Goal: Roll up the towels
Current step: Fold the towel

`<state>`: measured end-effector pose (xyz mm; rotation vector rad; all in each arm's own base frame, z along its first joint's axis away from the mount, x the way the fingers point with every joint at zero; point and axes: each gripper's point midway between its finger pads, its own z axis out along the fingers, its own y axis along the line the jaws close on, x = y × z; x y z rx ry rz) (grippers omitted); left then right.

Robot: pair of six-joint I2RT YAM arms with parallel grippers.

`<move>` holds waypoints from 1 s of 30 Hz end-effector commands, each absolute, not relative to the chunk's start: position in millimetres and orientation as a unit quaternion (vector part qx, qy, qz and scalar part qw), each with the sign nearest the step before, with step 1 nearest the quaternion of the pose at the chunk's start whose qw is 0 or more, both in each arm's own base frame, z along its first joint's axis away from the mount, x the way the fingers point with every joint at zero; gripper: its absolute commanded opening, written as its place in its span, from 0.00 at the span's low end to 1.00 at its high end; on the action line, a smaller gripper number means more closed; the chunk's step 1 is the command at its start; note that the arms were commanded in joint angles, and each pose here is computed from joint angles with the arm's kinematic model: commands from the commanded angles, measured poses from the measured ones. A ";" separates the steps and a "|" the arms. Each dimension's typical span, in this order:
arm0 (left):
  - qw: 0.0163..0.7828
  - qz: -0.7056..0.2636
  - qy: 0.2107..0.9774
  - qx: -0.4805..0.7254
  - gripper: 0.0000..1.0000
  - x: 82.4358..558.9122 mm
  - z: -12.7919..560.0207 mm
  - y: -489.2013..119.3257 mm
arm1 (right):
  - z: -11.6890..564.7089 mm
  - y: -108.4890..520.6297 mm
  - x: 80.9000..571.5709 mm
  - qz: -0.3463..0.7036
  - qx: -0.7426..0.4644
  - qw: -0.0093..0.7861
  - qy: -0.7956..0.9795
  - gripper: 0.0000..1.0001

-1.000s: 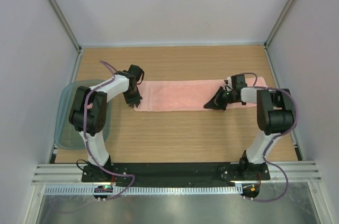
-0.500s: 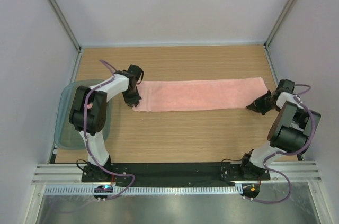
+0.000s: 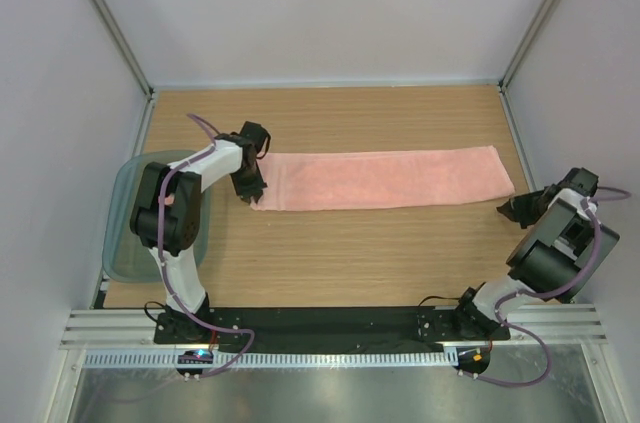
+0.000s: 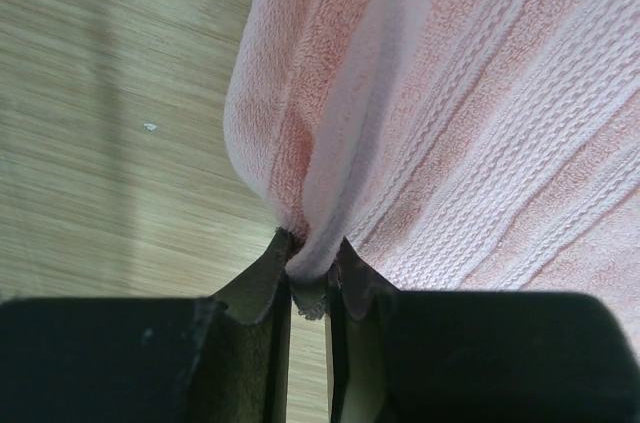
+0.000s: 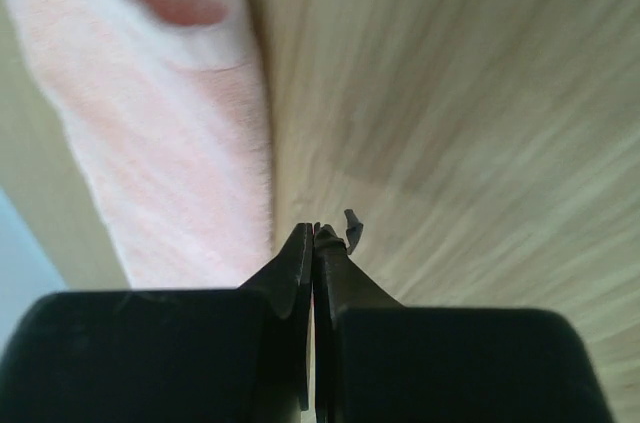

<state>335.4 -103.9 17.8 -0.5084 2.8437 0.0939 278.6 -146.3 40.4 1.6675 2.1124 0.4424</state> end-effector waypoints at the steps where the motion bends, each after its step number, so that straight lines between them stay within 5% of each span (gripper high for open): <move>1: 0.125 0.015 0.977 -0.174 0.00 336.1 17.9 -108.5 | 82.5 -135.9 312.1 0.227 0.578 0.273 0.735 0.01; 12: 0.125 0.024 0.977 -0.170 0.00 335.1 20.8 -106.2 | 63.3 -168.8 346.3 0.238 0.594 0.304 0.706 0.01; 26: 0.119 0.043 0.978 -0.168 0.00 332.5 23.1 -99.4 | 54.1 -233.0 284.3 0.001 0.644 0.287 0.709 0.01; 30: 0.120 0.038 0.978 -0.166 0.00 332.0 24.7 -102.4 | 68.9 -218.5 297.5 0.049 0.628 0.308 0.713 0.01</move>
